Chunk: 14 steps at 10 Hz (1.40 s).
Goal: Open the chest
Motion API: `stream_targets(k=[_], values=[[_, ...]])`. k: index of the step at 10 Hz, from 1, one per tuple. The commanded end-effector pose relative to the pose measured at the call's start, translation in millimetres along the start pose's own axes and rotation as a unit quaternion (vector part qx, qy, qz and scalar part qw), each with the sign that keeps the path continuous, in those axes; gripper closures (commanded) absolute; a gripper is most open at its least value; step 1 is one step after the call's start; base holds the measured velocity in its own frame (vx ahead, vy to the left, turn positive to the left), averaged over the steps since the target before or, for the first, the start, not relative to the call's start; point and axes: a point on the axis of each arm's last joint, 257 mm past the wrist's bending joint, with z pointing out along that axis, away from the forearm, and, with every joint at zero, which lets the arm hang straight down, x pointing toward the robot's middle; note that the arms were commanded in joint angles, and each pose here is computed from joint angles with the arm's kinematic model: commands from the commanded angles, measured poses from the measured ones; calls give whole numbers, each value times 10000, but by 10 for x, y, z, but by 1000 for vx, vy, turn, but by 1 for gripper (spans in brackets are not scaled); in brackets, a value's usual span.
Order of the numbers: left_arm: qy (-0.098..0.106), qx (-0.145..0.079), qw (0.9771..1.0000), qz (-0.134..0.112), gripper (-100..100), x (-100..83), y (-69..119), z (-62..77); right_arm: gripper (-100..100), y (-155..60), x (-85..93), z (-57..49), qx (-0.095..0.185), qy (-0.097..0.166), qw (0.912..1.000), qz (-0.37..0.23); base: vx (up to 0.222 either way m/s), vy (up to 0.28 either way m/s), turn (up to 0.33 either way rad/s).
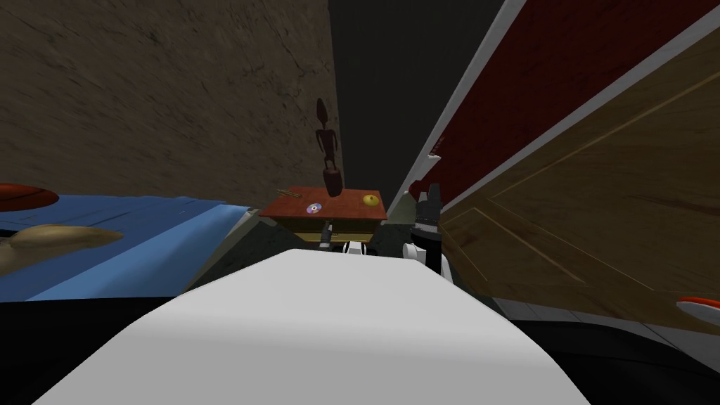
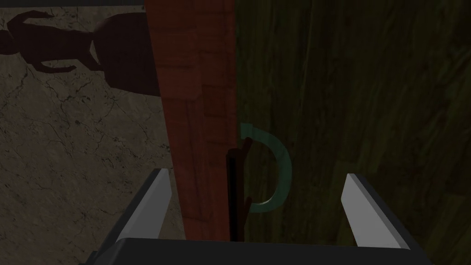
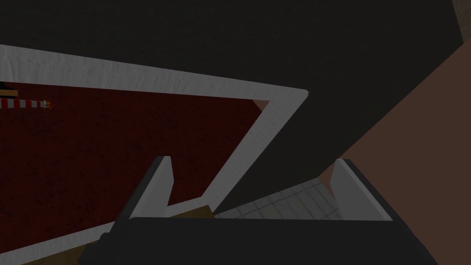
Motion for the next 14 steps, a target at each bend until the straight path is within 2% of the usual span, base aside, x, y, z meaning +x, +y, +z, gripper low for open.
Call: stream_targets(k=[1, 3, 4, 6, 7, 9, 10, 11, 14], values=[[-22, -15, 10000, 6, 100, -29, 12, -152, 0, 0, 0, 0, 0, 0, 10000, 0, 21, 0, -42], [-37, -16, 10000, 10, 100, -49, 12, -254, 0, 0, 0, 0, 0, 0, 10000, 0, 31, -7, -27], [-53, -16, 10000, 13, 100, -68, 10, -356, 0, 0, 0, 0, 0, 0, 10000, 0, 31, -9, -25], [-49, -26, 10000, 11, 100, -73, 11, -342, 0, 0, 0, 0, 0, 0, 10000, 0, 15, -3, -2], [11, -16, 9999, 171, -100, -212, 12, -330, 0, 0, 0, 0, 0, 0, 10000, 0, 0, 0, 0], [96, -20, 9992, 394, -100, -405, 15, -296, 0, 0, 0, 0, 0, 0, 10000, 0, -12, 2, 4], [96, -20, 9992, 394, -100, -405, 15, -296, 0, 0, 0, 0, 0, 0, 10000, 0, -10, 5, 2], [167, -31, 9982, 577, -100, -561, 15, -250, 0, 0, 0, 0, 0, 0, 10000, 0, -15, 0, 6], [260, -73, 9963, 817, -100, -752, 21, -116, 0, 0, 0, 0, 0, 0, 10000, 0, -34, 5, 12]])
